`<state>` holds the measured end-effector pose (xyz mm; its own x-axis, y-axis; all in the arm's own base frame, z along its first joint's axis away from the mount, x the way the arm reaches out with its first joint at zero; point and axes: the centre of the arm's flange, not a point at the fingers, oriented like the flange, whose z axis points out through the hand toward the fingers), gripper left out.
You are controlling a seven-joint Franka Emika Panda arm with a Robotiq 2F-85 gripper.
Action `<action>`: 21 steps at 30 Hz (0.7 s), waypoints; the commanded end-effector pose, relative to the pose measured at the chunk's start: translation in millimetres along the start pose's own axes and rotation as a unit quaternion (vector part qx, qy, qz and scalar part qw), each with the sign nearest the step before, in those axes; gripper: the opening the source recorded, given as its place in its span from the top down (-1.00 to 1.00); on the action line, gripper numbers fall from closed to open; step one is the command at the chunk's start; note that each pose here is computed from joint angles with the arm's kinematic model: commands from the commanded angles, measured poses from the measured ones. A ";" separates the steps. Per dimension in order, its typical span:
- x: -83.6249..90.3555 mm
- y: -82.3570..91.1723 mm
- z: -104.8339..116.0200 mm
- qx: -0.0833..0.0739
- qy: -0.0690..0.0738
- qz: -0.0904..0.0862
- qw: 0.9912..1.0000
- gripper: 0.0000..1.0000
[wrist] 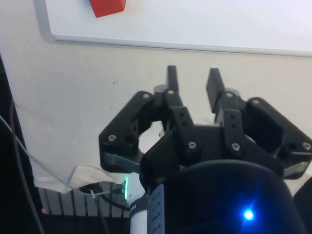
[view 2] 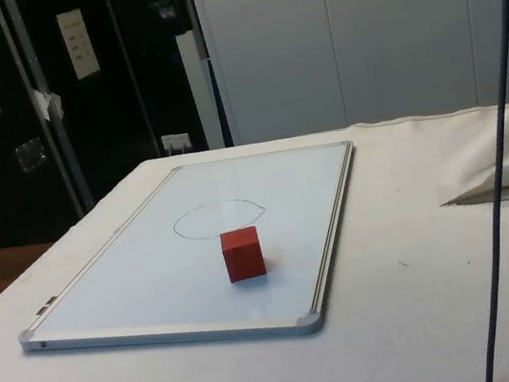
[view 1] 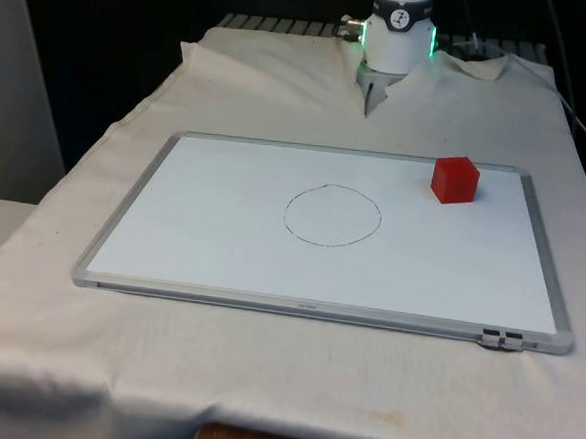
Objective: Push the cube into the marked area.
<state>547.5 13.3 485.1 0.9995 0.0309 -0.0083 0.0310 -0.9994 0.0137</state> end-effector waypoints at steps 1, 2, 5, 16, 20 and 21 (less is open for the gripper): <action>-1.4 0.4 -1.0 -0.003 0.005 0.002 1.000 0.34; -1.4 -0.1 -1.0 -0.004 0.005 0.002 1.000 0.44; -2.8 -2.5 1.4 -0.002 0.006 0.001 1.000 0.81; -18.9 -22.8 29.1 0.018 0.008 -0.016 1.000 0.99; -24.2 -29.5 39.6 0.025 0.010 -0.022 0.999 0.99; -25.7 -31.9 43.0 0.027 0.010 -0.025 0.999 0.99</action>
<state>521.4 42.1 440.4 0.9969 0.0792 0.0016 0.0792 -0.9962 -0.0352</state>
